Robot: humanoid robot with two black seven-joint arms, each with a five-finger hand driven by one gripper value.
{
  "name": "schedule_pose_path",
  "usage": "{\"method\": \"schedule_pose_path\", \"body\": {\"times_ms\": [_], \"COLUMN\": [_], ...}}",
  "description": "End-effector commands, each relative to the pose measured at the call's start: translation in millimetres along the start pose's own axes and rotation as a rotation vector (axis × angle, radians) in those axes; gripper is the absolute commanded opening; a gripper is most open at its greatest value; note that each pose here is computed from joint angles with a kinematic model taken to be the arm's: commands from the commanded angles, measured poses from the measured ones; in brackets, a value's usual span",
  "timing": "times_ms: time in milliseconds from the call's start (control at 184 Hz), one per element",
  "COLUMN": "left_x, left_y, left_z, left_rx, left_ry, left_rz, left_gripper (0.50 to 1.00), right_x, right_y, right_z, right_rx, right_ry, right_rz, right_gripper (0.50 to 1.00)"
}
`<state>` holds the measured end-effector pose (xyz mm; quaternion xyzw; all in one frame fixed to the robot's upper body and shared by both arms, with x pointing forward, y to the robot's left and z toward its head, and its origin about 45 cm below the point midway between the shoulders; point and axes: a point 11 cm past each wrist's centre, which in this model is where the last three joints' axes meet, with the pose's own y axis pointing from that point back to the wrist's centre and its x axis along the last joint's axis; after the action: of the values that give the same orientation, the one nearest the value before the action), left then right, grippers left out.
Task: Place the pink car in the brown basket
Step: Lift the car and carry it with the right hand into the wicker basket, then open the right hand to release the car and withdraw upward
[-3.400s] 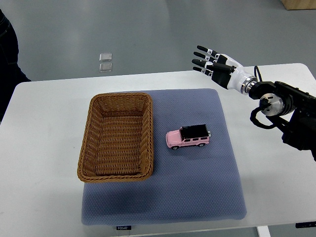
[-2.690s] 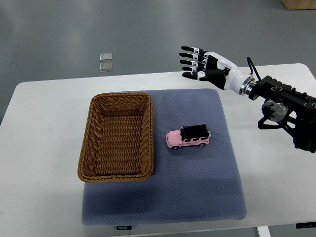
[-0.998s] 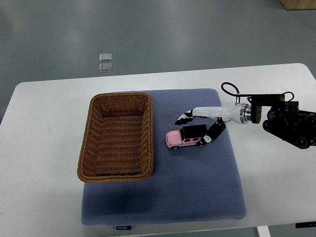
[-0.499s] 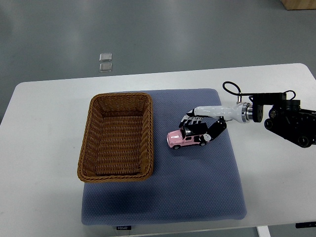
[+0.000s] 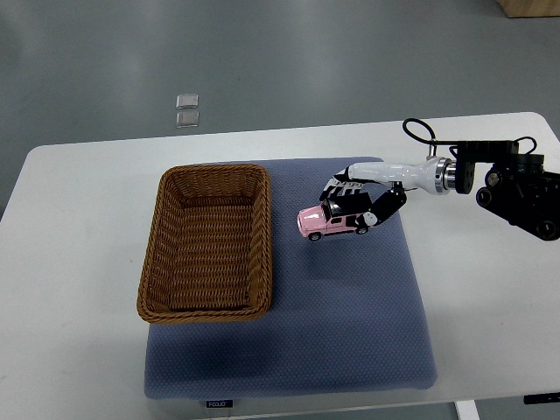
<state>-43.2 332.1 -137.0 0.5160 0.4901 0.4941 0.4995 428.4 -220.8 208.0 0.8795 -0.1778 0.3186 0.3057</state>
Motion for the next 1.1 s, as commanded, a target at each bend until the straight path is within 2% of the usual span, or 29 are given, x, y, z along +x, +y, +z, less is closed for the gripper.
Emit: {"method": "schedule_pose_path", "body": {"times_ms": [0, 125, 255, 445, 537, 672, 683, 689, 694, 700, 705, 710, 716, 721, 727, 732, 738, 743, 748, 754, 759, 765, 775, 781, 786, 792, 982, 1095], "left_x": [0, 0, 0, 0, 0, 0, 0, 0, 0, 0, 0, 0, 0, 0, 0, 0, 0, 0, 0, 0, 0, 0, 0, 0, 0, 0, 0, 0], "left_y": [0, 0, 0, 0, 0, 0, 0, 0, 0, 0, 0, 0, 0, 0, 0, 0, 0, 0, 0, 0, 0, 0, 0, 0, 0, 0, 0, 0], "left_z": [0, 0, 0, 0, 0, 0, 0, 0, 0, 0, 0, 0, 0, 0, 0, 0, 0, 0, 0, 0, 0, 0, 0, 0, 0, 0, 0, 0], "left_rx": [0.000, 0.000, 0.000, 0.000, 0.000, 0.000, 0.000, 0.000, 0.000, 0.000, 0.000, 0.000, 0.000, 0.000, 0.000, 0.000, 0.000, 0.000, 0.000, 0.000, 0.000, 0.000, 0.000, 0.000, 0.000, 0.000, 0.000, 0.000], "left_ry": [0.000, 0.000, 0.000, 0.000, 0.000, 0.000, 0.000, 0.000, 0.000, 0.000, 0.000, 0.000, 0.000, 0.000, 0.000, 0.000, 0.000, 0.000, 0.000, 0.000, 0.000, 0.000, 0.000, 0.000, 0.000, 0.000, 0.000, 0.000], "left_rz": [0.001, -0.001, -0.001, -0.001, -0.001, -0.001, 0.001, -0.001, -0.001, 0.000, 0.001, 0.001, 0.001, 0.001, 0.001, 0.001, 0.001, 0.001, 0.001, 0.001, 0.001, 0.001, 0.001, -0.001, -0.001, 0.000, 0.001, -0.001], "left_gripper": [1.000, 1.000, 1.000, 1.000, 1.000, 1.000, 1.000, 1.000, 1.000, 1.000, 1.000, 1.000, 1.000, 1.000, 1.000, 1.000, 1.000, 1.000, 1.000, 1.000, 1.000, 1.000, 1.000, 1.000, 1.000, 1.000, 1.000, 1.000], "right_x": [14, 27, 26, 13, 3, 4, 3, 3, 3, 3, 3, 2, 2, 2, 2, 2, 2, 2, 2, 1, 1, 1, 1, 2, 2, 2, 8, 15], "right_y": [-6, -21, -61, -109, -124, -123, -123, -123, -123, -123, -123, -123, -123, -123, -123, -123, -123, -123, -123, -123, -123, -123, -123, -123, -123, -122, -121, -119], "right_z": [-13, -38, -79, -117, -127, -113, -112, -112, -112, -112, -112, -112, -112, -111, -111, -111, -111, -111, -111, -111, -111, -111, -111, -111, -111, -110, -108, -105], "right_rx": [0.032, 0.091, 0.170, 0.197, 0.196, 0.154, 0.153, 0.153, 0.153, 0.153, 0.153, 0.153, 0.153, 0.152, 0.152, 0.152, 0.152, 0.152, 0.152, 0.152, 0.152, 0.152, 0.152, 0.152, 0.152, 0.150, 0.154, 0.177], "right_ry": [0.006, 0.000, 0.017, 0.020, 0.017, 0.009, 0.008, 0.006, 0.006, 0.006, 0.006, 0.004, 0.004, 0.003, 0.003, 0.002, 0.002, 0.001, 0.001, 0.000, 0.000, 0.000, 0.000, 0.001, 0.001, 0.000, -0.010, -0.162], "right_rz": [0.021, 0.038, 0.023, 0.003, -0.016, -0.009, -0.009, -0.009, -0.009, -0.007, -0.007, -0.007, -0.007, -0.005, -0.005, -0.005, -0.005, -0.006, -0.006, -0.007, -0.007, -0.007, -0.007, -0.006, -0.006, -0.005, 0.062, 0.110], "right_gripper": [0.500, 0.500, 0.500, 0.500, 0.500, 0.500, 0.513, 0.545, 0.545, 0.582, 0.582, 0.621, 0.621, 0.657, 0.658, 0.702, 0.703, 0.747, 0.748, 0.790, 0.791, 0.833, 0.834, 0.876, 0.876, 0.903, 0.913, 0.913]}}
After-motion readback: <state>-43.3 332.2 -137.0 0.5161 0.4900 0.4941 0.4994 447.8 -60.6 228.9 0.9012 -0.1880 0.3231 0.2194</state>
